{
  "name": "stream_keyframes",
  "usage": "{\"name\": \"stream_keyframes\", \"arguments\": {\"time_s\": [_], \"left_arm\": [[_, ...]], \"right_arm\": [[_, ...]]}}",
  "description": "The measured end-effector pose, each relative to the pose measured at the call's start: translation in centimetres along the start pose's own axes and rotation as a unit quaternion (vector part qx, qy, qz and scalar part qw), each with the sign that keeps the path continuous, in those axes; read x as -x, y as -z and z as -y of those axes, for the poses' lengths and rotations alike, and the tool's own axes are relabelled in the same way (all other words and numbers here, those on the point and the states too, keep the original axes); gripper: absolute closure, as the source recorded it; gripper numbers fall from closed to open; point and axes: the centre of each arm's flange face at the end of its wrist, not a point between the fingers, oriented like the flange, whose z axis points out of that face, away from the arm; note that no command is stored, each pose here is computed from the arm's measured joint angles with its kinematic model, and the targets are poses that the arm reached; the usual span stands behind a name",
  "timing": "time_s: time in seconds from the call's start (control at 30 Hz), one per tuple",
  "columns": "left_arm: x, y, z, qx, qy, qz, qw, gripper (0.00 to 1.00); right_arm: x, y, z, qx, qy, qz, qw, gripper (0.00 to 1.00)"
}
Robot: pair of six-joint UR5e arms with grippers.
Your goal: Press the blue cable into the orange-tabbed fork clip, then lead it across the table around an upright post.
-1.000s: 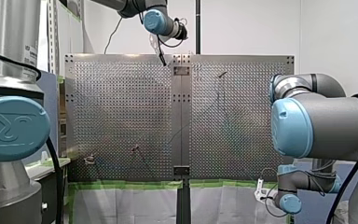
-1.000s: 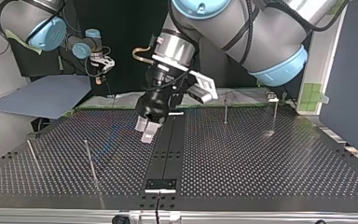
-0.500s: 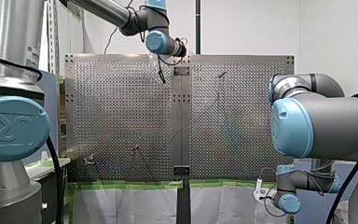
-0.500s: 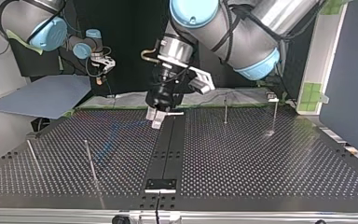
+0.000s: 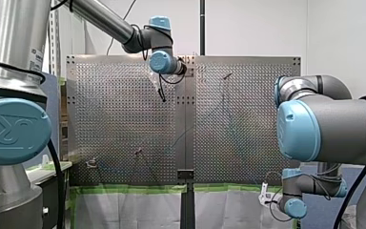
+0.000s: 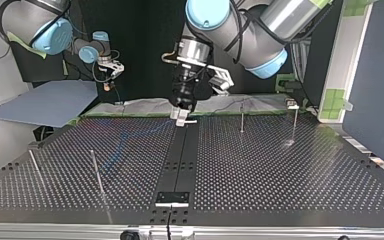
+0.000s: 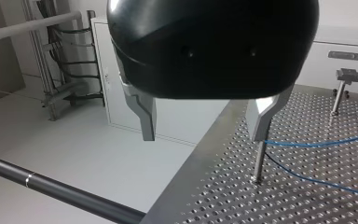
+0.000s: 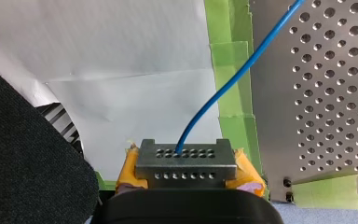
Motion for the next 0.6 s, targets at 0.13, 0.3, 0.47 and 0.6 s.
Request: {"name": "stream_keyframes", "arguments": {"time_s": [0.13, 0.3, 0.47, 0.6], "left_arm": [[-1.0, 0.6, -0.6, 0.001, -0.001, 0.0, 1.0, 0.05], [-2.2, 1.3, -1.3, 0.001, -0.01, 0.0, 1.0, 0.05], [-3.5, 2.1, -2.1, 0.001, -0.028, 0.0, 0.9996, 0.05], [-4.6, 2.9, -2.8, 0.001, -0.033, 0.0, 0.9995, 0.05]], "right_arm": [[0.0, 0.0, 0.0, 0.0, 0.0, 0.0, 1.0, 1.0], [0.0, 0.0, 0.1, -0.001, 0.0001, 0.0, 1.0, 1.0], [0.1, 0.0, 0.1, -0.001, 0.0003, 0.0, 1.0, 1.0], [0.1, 0.0, 0.2, -0.001, 0.0003, 0.001, 1.0, 1.0]]}}
